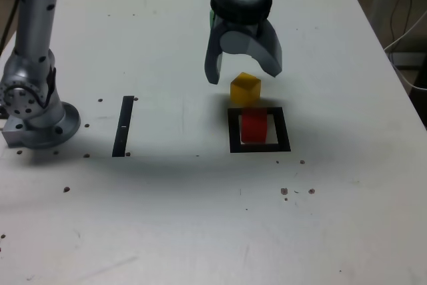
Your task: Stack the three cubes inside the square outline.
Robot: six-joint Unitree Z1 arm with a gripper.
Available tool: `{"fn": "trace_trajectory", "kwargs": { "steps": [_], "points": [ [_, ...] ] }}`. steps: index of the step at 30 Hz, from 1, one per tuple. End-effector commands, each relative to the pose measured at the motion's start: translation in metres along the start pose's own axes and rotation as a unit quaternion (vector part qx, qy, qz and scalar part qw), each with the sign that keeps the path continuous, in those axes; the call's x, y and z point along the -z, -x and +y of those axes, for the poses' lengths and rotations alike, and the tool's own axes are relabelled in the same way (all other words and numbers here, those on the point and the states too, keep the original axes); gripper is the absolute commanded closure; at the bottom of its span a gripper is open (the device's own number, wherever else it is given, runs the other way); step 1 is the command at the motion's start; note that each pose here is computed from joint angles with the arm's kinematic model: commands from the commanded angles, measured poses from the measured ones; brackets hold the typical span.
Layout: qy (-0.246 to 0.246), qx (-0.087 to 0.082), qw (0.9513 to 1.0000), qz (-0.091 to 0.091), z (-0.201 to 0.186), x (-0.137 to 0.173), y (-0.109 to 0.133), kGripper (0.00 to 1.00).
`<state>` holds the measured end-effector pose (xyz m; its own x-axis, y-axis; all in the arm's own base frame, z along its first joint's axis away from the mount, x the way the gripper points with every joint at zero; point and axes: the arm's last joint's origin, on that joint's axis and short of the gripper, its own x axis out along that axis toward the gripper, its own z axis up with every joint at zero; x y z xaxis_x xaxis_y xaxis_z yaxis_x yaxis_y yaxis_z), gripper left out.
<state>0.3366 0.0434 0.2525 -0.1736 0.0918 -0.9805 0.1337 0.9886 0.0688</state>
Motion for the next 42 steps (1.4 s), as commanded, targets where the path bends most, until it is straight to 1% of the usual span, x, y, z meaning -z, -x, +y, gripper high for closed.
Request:
{"fn": "trace_trajectory", "kwargs": {
  "steps": [1, 5, 11, 13, 20, 26, 30, 34, 36, 38, 40, 42],
  "points": [
    [-0.013, 0.004, 0.9998, 0.011, 0.003, -0.006, -0.008, 0.01],
    [-0.04, 0.005, 0.9989, 0.022, 0.006, -0.01, -0.018, 0.01],
    [-0.091, -0.009, 0.9955, 0.022, 0.009, -0.011, -0.019, 0.01],
    [-0.102, -0.011, 0.9945, 0.022, 0.009, -0.011, -0.019, 0.01],
    [-0.124, -0.012, 0.992, 0.021, 0.01, -0.015, -0.024, 0.02],
    [-0.15, -0.011, 0.9883, 0.025, 0.009, -0.017, -0.033, 0.05],
    [-0.165, -0.015, 0.9859, 0.027, 0.009, -0.019, -0.038, 0.07],
    [-0.171, -0.019, 0.9846, 0.029, 0.009, -0.02, -0.039, 0.09],
    [-0.173, -0.022, 0.9843, 0.029, 0.009, -0.02, -0.039, 0.11],
    [-0.174, -0.024, 0.984, 0.03, 0.008, -0.021, -0.04, 0.15],
    [-0.174, -0.026, 0.984, 0.029, 0.008, -0.022, -0.04, 0.22],
    [-0.172, -0.028, 0.9843, 0.026, 0.008, -0.023, -0.041, 0.3]
  ]
}}
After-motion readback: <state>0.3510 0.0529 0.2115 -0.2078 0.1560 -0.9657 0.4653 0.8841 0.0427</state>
